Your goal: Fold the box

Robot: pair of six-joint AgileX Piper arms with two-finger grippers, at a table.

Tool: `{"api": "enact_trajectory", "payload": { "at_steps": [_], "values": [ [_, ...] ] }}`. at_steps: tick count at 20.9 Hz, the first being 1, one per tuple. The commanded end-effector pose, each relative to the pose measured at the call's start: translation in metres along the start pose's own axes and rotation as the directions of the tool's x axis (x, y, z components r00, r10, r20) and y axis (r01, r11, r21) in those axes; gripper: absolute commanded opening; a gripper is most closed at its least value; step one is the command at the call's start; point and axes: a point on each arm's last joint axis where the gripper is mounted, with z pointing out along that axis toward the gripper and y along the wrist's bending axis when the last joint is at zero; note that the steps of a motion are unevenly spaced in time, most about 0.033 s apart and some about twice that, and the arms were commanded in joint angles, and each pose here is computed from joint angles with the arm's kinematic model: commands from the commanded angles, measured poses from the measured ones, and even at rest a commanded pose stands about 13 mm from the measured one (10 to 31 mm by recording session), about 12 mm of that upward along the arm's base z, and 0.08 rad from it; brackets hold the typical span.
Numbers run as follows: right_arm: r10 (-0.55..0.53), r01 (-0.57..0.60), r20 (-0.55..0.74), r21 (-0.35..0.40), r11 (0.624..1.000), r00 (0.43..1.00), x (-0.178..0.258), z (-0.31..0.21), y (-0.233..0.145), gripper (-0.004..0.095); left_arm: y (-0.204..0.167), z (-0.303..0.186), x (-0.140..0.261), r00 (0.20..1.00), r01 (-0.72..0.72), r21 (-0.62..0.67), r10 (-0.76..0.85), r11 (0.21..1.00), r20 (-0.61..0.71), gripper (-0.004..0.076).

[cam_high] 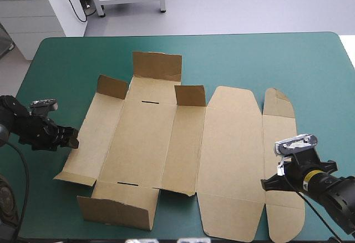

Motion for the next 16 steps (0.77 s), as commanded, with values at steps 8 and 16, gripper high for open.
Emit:
{"api": "enact_trajectory", "payload": {
  "at_steps": [8,16],
  "values": [
    [-0.014,0.014,0.042,0.009,1.000,0.999,-0.007,-0.006,-0.002,-0.0016,-0.017,0.035,-0.015,0.985,0.129,0.334,-0.081,0.934,-0.153,0.0512],
    [-0.015,0.015,0.040,0.011,1.000,0.999,-0.007,-0.006,-0.002,-0.0016,-0.069,0.039,-0.015,0.976,0.012,0.308,0.056,0.951,-0.211,0.0332]
  ]
}}
